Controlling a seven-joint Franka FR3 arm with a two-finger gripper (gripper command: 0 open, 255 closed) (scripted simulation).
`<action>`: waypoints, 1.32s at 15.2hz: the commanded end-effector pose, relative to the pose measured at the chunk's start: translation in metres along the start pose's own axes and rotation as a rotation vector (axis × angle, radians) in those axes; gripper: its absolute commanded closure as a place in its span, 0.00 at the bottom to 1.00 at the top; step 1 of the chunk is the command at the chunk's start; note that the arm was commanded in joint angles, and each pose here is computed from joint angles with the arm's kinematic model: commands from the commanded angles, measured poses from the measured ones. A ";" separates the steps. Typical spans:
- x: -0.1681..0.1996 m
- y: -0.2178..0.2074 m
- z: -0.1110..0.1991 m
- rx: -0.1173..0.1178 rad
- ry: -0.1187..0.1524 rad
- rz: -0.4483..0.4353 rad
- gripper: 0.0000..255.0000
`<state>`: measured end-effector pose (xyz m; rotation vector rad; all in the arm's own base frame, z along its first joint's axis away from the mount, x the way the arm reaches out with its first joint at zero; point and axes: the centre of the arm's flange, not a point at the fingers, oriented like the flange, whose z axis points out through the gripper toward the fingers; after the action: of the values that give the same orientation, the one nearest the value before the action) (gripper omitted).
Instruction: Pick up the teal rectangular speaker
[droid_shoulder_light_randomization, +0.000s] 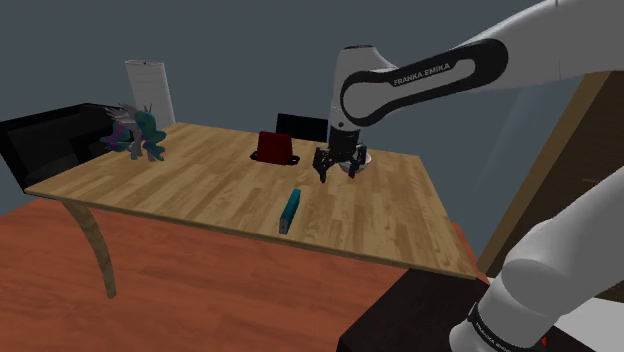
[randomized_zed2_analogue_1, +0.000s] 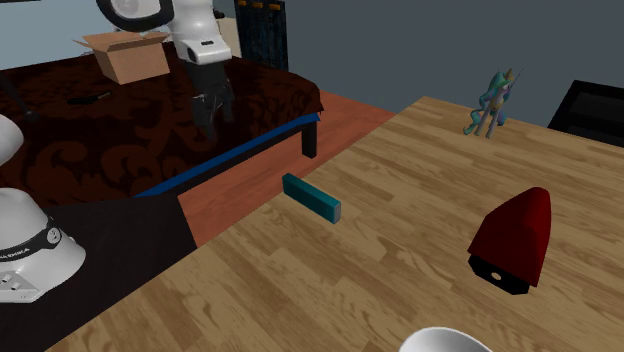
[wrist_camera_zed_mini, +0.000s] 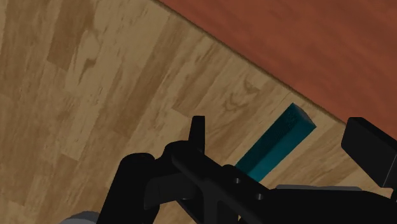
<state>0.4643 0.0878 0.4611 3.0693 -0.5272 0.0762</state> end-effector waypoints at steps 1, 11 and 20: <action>0.017 -0.010 0.019 0.001 0.001 0.053 0.00; 0.105 -0.050 0.108 -0.002 0.005 0.299 0.00; 0.190 -0.066 0.188 -0.004 0.008 0.521 0.00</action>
<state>0.6620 0.0812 0.2912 2.8541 -1.2672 0.0946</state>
